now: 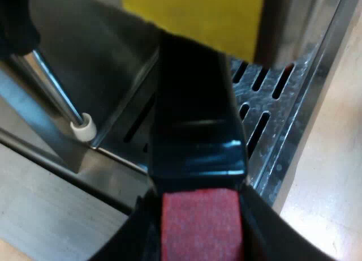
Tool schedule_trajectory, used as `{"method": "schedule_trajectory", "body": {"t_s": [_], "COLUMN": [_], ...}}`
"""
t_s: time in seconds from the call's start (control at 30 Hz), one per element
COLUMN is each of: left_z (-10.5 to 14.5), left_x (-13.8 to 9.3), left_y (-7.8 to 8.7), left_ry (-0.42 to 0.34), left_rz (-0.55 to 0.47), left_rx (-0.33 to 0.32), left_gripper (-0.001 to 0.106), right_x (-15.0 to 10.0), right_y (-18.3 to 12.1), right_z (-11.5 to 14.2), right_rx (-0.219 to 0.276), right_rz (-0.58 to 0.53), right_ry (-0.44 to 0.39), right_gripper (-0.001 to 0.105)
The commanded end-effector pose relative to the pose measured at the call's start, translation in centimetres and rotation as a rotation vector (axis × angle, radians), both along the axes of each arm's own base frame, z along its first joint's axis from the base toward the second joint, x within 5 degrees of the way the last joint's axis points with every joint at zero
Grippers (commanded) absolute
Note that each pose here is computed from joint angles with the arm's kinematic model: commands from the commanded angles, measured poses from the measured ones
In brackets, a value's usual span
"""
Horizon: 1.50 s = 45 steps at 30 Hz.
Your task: Put the handle in the coffee machine
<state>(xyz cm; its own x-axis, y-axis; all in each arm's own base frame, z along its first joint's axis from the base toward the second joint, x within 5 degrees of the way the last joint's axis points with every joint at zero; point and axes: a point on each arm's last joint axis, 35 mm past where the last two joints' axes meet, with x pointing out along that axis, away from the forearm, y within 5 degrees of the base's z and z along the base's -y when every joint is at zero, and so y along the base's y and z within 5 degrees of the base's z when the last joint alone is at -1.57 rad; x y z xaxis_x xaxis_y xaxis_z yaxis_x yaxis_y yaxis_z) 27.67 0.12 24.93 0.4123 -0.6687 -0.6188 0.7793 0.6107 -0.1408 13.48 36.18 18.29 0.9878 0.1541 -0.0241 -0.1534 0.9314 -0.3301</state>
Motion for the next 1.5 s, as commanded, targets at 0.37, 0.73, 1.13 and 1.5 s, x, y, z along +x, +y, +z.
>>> {"method": "schedule_trajectory", "body": {"t_s": [0.37,0.73,1.13,1.5], "left_z": [1.6,2.6,4.5,4.5], "left_x": [-0.5,-0.2,-0.2,-0.4], "left_y": [-0.3,-0.2,-0.4,-0.5], "left_ry": [-0.042,-0.076,-0.042,-0.027], "left_rz": [-0.048,-0.047,-0.059,-0.081], "left_rx": [-0.072,-0.065,-0.131,-0.172], "left_gripper": [0.0,0.0,0.0,0.0], "right_x": [0.3,0.3,0.3,0.3], "right_y": [0.0,0.0,0.0,0.0], "right_z": [0.4,0.4,0.4,0.4], "right_rx": [0.011,0.011,0.013,0.013], "right_rz": [-0.004,-0.004,-0.004,-0.004], "right_ry": [-0.008,-0.008,-0.008,-0.008], "right_gripper": [0.105,0.105,0.105,0.105]}}
